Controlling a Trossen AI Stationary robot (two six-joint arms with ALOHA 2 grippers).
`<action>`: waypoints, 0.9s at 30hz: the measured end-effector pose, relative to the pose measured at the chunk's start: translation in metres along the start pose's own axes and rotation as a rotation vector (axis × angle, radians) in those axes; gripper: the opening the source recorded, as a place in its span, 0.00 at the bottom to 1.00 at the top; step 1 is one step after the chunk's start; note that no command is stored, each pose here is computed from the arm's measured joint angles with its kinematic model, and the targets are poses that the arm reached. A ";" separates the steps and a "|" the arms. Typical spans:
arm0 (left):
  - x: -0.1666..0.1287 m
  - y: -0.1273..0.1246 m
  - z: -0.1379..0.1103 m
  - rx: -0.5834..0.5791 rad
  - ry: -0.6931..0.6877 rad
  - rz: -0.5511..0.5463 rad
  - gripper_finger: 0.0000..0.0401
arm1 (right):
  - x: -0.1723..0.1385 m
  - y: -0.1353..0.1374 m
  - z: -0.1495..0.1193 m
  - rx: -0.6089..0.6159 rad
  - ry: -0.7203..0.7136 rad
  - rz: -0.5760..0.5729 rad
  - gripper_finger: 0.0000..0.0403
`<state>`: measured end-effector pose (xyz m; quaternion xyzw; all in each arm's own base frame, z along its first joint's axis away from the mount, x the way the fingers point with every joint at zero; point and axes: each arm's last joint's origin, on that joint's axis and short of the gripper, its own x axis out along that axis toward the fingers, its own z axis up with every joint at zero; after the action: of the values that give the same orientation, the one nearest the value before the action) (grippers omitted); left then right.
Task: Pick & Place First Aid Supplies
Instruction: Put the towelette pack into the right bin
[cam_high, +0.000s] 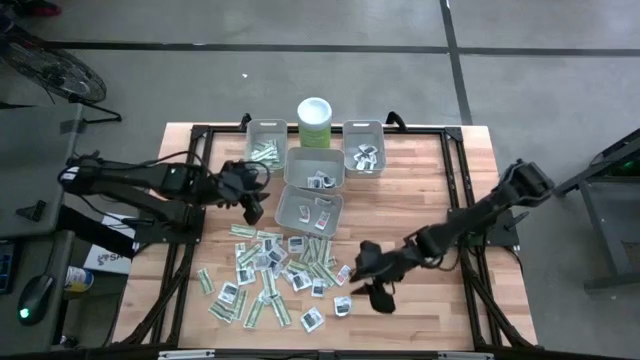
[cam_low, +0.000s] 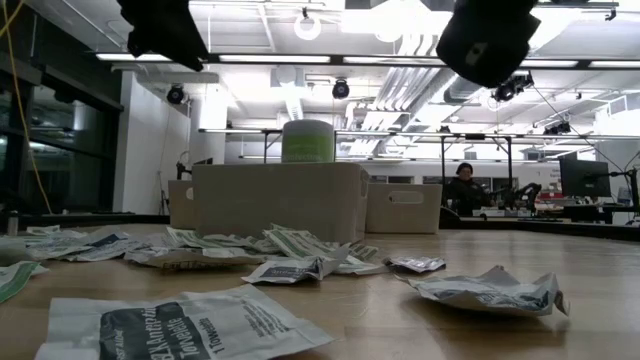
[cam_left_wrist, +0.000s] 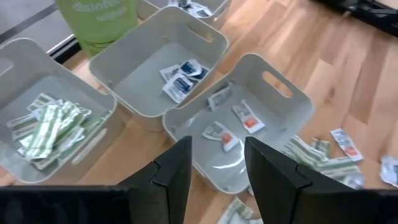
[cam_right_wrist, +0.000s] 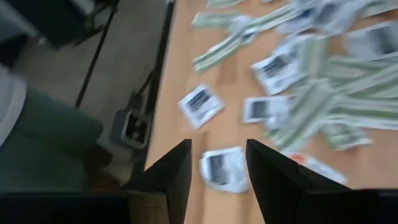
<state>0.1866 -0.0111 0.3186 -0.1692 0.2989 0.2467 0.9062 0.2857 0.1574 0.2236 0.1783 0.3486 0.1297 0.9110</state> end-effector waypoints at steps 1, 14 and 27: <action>-0.001 -0.002 -0.001 -0.004 -0.001 -0.006 0.37 | 0.005 0.002 -0.003 -0.019 0.011 0.015 0.36; -0.010 -0.017 -0.011 -0.021 0.011 -0.083 0.37 | 0.053 0.011 -0.040 -0.400 0.067 -0.005 0.36; -0.013 -0.022 -0.015 -0.040 0.020 -0.110 0.37 | 0.086 0.007 -0.054 -0.775 0.179 -0.036 0.36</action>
<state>0.1825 -0.0409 0.3190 -0.2058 0.2931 0.2004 0.9119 0.3103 0.2076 0.1389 -0.1967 0.3548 0.2504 0.8790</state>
